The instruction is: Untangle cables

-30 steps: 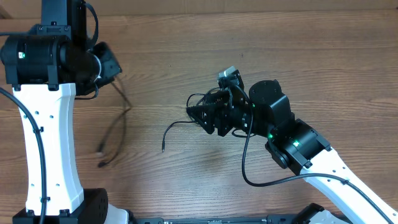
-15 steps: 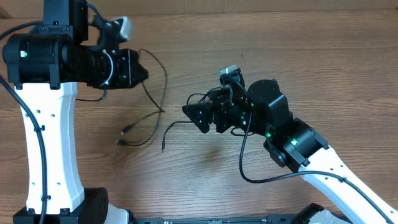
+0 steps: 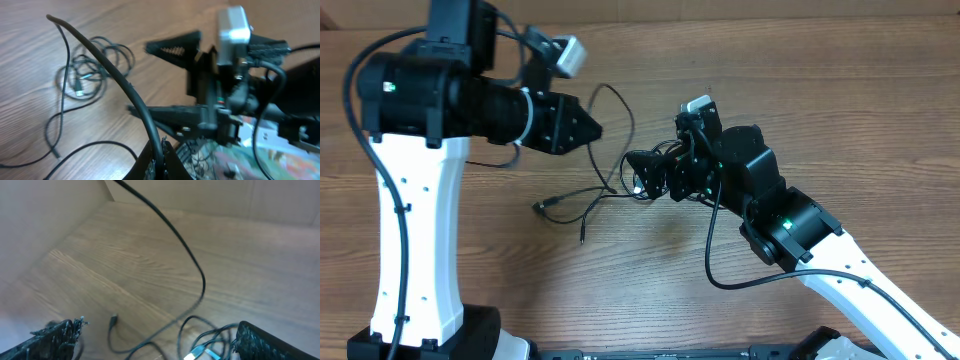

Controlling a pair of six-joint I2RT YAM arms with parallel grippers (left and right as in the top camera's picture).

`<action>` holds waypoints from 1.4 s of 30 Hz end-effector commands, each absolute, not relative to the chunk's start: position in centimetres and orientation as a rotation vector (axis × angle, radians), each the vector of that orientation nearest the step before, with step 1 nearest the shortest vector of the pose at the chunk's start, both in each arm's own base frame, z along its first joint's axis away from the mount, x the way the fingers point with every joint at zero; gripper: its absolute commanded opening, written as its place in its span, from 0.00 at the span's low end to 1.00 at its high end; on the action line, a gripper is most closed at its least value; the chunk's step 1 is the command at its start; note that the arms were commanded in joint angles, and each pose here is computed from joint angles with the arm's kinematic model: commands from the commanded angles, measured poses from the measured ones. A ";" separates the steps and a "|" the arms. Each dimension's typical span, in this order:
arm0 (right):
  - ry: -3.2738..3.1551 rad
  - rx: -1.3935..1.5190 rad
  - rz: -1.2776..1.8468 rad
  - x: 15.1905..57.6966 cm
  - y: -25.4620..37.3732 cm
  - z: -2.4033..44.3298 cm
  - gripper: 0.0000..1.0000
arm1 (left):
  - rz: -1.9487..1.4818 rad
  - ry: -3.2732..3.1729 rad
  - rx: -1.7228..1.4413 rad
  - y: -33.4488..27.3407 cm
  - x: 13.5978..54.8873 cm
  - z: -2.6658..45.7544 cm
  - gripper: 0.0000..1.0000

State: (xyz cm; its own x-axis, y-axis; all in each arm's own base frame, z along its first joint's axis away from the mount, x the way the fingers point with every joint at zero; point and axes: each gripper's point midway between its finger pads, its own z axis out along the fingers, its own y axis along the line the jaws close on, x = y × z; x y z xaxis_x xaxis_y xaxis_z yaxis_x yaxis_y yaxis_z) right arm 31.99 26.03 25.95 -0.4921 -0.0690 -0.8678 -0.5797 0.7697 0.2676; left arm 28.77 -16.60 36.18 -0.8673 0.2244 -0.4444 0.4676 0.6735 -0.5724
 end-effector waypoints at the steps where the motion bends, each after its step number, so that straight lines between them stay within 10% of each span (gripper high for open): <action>1: 1.930 -0.593 0.562 32.8 25.7 27.1 1.00 | -1.071 2.542 0.623 -18.5 27.7 36.3 0.04; 6: 1.890 -0.624 0.542 33.0 25.8 27.6 0.99 | -1.101 2.577 0.585 -19.2 27.1 36.3 0.04; 9: 1.857 -0.616 0.548 33.3 26.0 28.4 0.81 | -1.133 2.595 0.540 -19.5 27.0 36.5 0.04; 26: 1.809 -0.544 0.446 37.4 24.3 28.2 0.86 | -1.205 2.626 0.563 -21.6 25.3 36.7 0.04; 42: 1.747 -0.588 0.560 37.5 24.4 29.5 0.51 | -1.200 2.627 0.570 -21.7 25.2 36.7 0.04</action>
State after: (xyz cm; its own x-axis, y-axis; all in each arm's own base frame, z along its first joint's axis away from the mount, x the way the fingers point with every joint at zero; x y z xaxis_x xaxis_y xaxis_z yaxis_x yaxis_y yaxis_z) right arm 37.81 23.76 27.83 -0.2573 -0.1197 -0.9589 -0.6118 0.7883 0.0658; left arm 25.30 -21.53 36.89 -0.8983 0.2652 -0.3502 0.4385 0.5919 -0.6763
